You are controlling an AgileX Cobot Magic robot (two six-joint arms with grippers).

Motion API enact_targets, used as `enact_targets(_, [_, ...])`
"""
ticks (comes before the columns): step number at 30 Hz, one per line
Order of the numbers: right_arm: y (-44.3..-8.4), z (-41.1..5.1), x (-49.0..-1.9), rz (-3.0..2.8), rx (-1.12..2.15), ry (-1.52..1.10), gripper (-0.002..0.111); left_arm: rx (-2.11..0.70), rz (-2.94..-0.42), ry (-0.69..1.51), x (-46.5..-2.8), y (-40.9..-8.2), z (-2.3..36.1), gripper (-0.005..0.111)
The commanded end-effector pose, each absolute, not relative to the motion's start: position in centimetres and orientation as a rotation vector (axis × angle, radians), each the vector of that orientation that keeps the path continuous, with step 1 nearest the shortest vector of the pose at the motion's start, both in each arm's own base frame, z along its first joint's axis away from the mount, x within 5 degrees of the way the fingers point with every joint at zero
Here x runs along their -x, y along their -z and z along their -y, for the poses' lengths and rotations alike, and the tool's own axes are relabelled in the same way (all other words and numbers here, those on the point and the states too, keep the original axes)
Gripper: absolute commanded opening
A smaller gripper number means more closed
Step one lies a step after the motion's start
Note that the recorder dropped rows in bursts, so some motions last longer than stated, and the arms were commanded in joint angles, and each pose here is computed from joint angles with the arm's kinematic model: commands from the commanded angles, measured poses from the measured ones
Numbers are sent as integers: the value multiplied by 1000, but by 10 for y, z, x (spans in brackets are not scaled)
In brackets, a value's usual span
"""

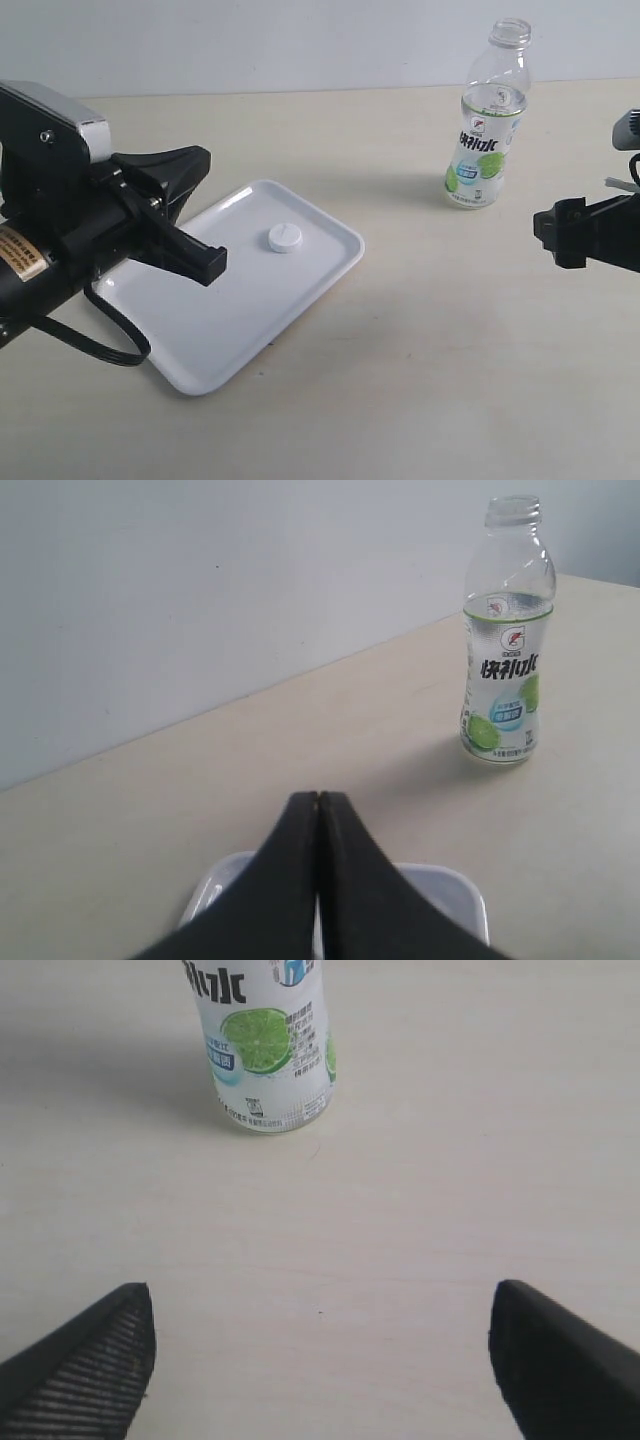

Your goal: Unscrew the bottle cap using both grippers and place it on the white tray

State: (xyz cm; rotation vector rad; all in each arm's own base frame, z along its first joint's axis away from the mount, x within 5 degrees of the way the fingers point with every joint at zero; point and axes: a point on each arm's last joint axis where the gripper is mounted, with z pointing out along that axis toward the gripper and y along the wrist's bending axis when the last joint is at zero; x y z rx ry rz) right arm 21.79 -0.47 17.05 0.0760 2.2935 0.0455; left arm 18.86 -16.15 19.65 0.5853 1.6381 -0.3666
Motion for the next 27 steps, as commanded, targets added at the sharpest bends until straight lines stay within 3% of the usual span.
enact_targets(1, [-172, 4, -218, -2278, -65, -48, 85, -578, -1632, 367, -187, -198, 161, 0])
enact_targets(10, [-172, 4, -218, -2278, -67, -49, 85, -581, -1881, 442, -168, -208, 144, 0])
enact_targets(15, [-172, 4, -218, -2278, -67, -49, 85, -539, -2030, 429, -152, -223, 110, 0])
enact_targets(22, [-172, 4, -218, -2278, -65, -48, 85, -252, -1814, 398, -111, -253, 49, 0])
enact_targets(27, [-172, 4, -218, -2278, -65, -48, 85, -144, -1639, 342, -80, -250, 26, 0])
